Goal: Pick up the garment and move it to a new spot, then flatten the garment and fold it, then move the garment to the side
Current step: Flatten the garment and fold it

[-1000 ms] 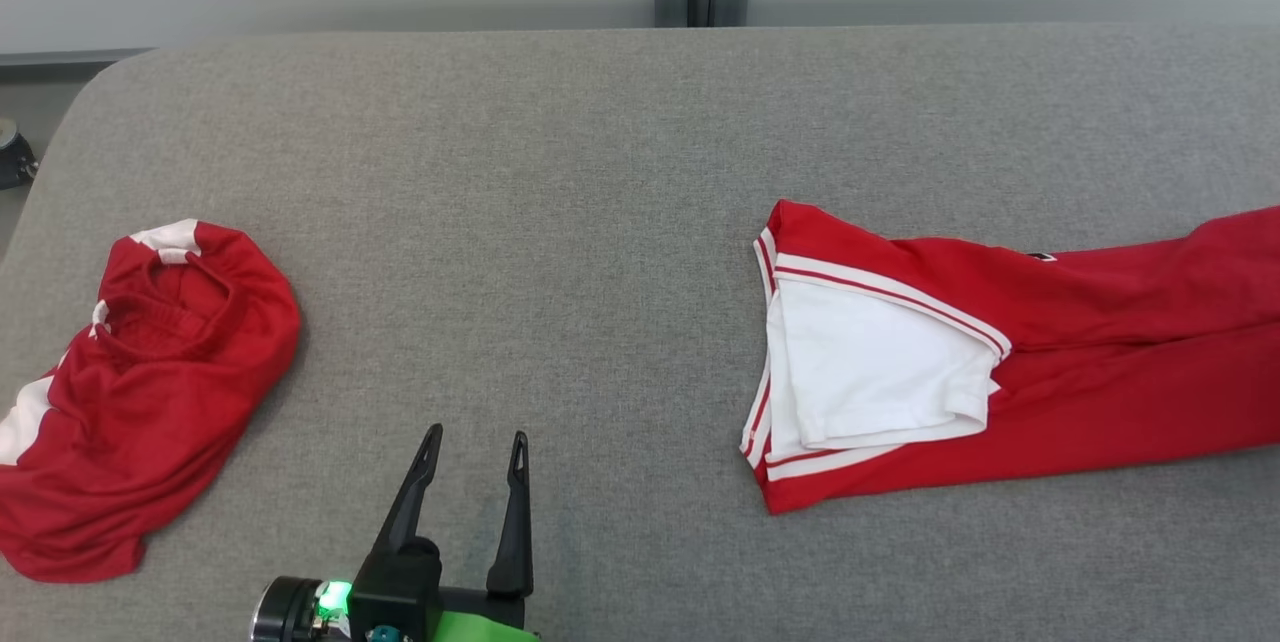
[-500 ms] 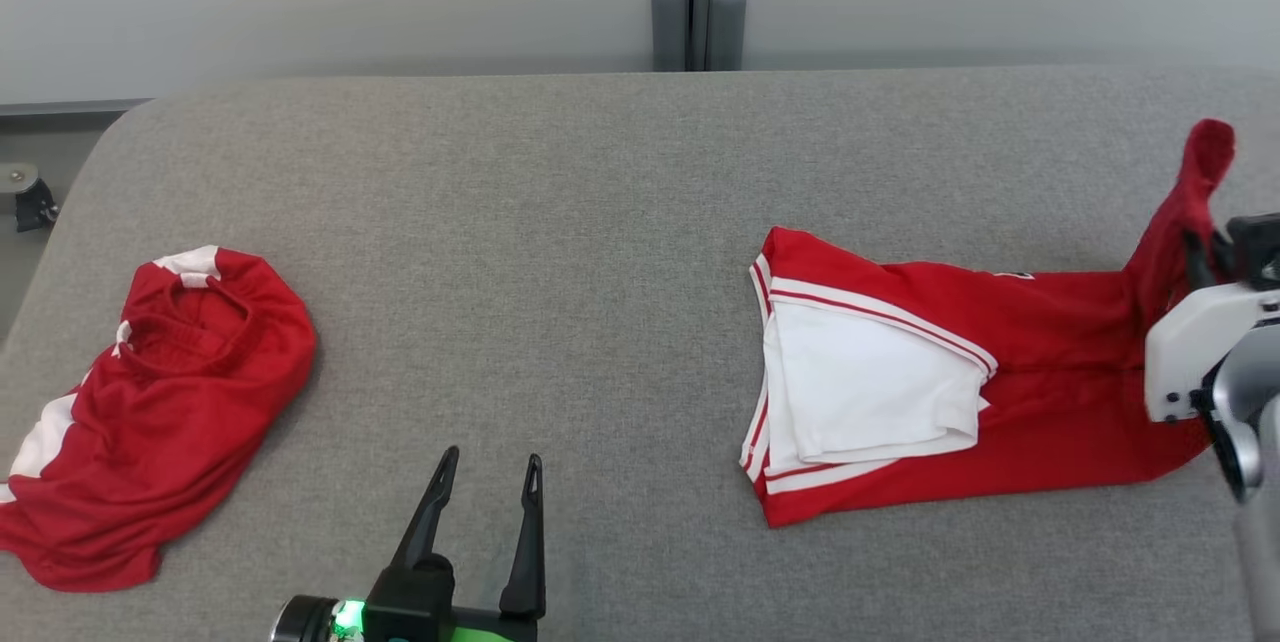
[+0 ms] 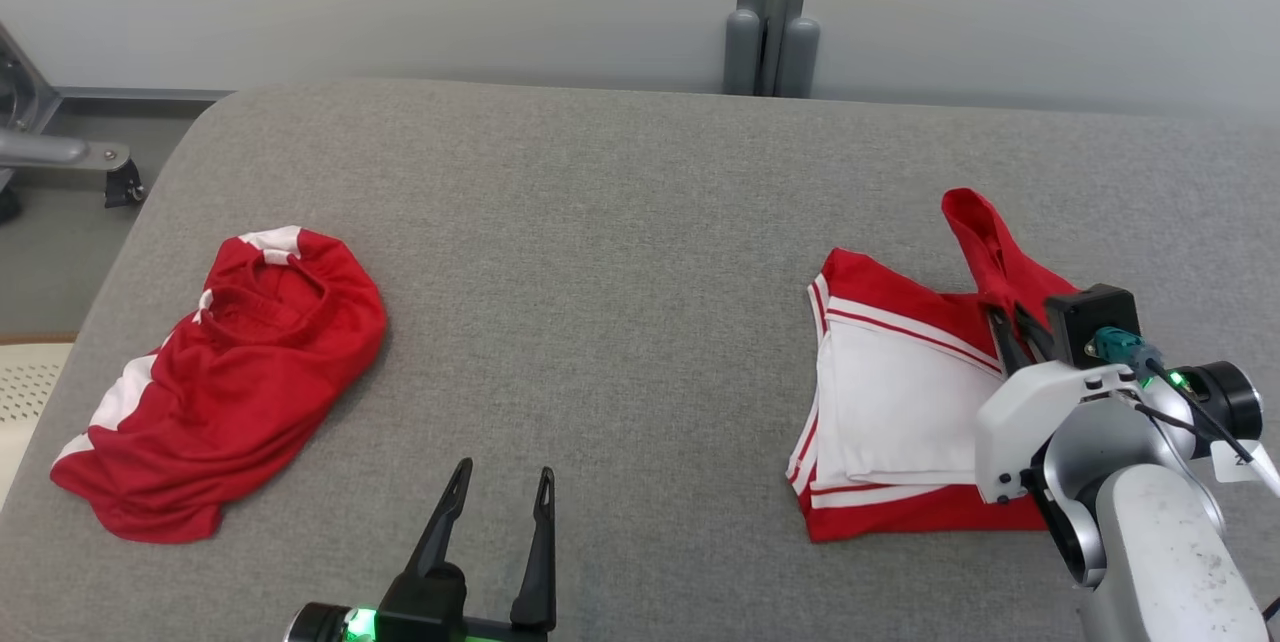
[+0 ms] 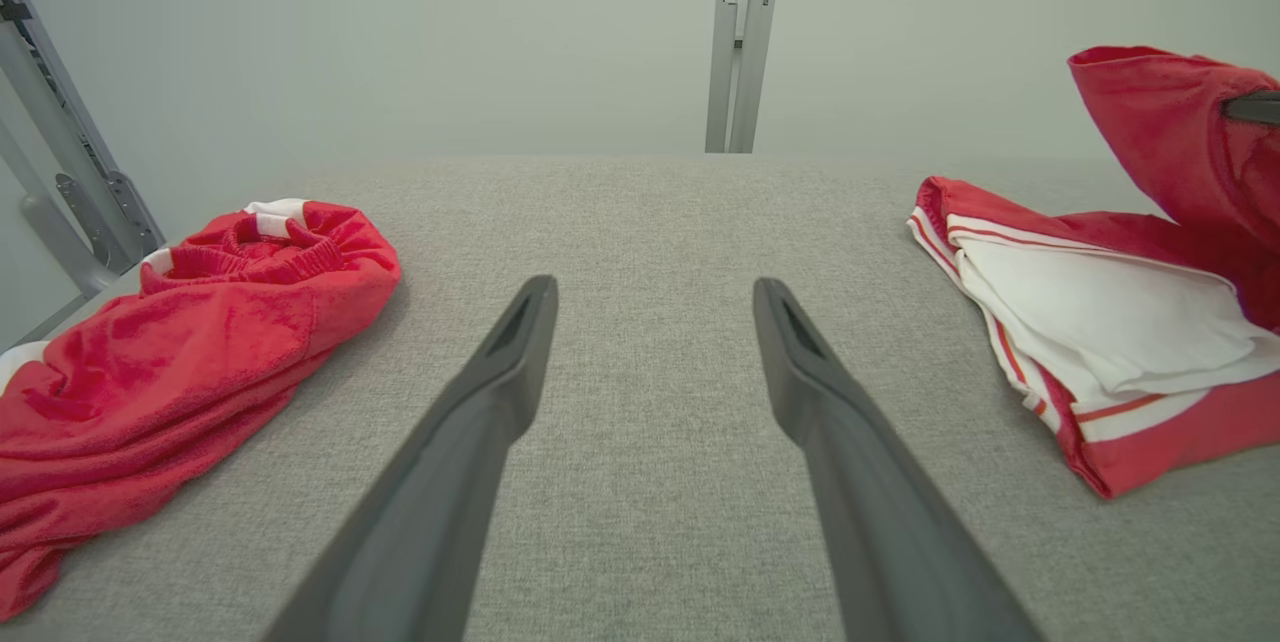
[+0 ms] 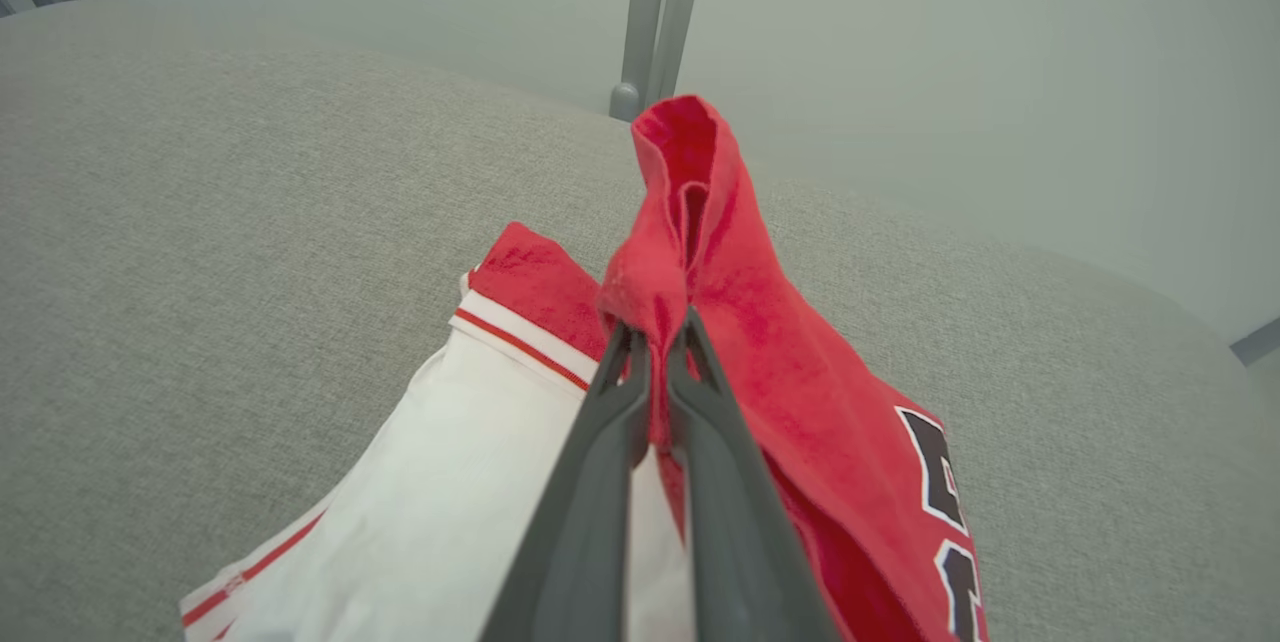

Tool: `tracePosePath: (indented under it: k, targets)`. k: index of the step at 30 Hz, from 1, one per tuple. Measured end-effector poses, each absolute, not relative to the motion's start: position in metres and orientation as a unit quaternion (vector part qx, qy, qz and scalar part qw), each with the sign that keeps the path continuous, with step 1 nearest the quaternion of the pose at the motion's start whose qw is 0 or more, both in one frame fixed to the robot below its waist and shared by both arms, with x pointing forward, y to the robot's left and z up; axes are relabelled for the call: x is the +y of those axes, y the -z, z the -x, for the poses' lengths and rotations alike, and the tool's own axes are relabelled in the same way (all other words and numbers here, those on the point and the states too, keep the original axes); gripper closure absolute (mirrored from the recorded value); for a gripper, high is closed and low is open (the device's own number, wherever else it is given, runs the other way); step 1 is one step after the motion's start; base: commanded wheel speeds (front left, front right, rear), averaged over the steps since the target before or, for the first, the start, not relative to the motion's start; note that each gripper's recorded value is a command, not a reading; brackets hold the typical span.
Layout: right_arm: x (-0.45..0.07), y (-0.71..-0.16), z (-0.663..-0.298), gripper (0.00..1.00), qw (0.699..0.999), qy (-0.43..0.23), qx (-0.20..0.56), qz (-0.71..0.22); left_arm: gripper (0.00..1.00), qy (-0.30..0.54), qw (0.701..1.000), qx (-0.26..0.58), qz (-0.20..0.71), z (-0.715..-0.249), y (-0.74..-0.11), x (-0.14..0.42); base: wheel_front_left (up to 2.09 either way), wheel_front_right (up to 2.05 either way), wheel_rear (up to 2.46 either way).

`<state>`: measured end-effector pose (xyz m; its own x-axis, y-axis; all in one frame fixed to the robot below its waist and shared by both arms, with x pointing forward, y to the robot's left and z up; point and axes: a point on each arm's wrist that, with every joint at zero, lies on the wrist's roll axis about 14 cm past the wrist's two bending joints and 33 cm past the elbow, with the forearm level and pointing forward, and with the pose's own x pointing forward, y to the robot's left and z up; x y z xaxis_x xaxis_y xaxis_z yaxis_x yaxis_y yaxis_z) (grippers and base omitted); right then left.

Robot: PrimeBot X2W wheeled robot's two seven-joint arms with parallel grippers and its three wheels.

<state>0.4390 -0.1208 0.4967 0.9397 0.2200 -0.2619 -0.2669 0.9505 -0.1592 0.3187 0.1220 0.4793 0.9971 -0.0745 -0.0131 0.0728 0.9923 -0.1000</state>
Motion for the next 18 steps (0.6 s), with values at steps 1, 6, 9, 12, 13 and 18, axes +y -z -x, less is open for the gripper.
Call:
tracePosePath:
  k: [1,6,9,12,13,18]
  targets:
    - [-0.115,-0.495,-0.439,1.00,0.979,-0.130,0.123,0.094,0.00,0.034,0.998,0.009,0.050,-0.318,-0.479,0.123,0.00,0.00,0.00]
    - [-0.090,-0.483,-0.437,1.00,0.973,-0.161,0.138,0.090,0.00,0.027,0.998,0.013,0.047,-0.314,-0.476,0.128,0.00,0.00,0.00]
    - [-0.080,-0.476,-0.436,1.00,0.970,-0.174,0.147,0.089,0.00,0.021,0.999,0.016,0.047,-0.311,-0.475,0.131,0.00,0.00,0.00]
    - [-0.069,-0.468,-0.435,1.00,0.966,-0.188,0.157,0.087,0.00,0.018,0.999,0.017,0.047,-0.309,-0.474,0.133,0.00,0.00,0.00]
    - [-0.065,-0.466,-0.434,1.00,0.964,-0.193,0.159,0.085,0.00,0.017,0.999,0.018,0.047,-0.309,-0.473,0.133,0.00,0.00,0.00]
    - [-0.050,-0.457,-0.432,0.90,0.959,-0.213,0.171,0.082,0.00,0.011,0.999,0.020,0.048,-0.306,-0.472,0.135,0.00,0.00,0.00]
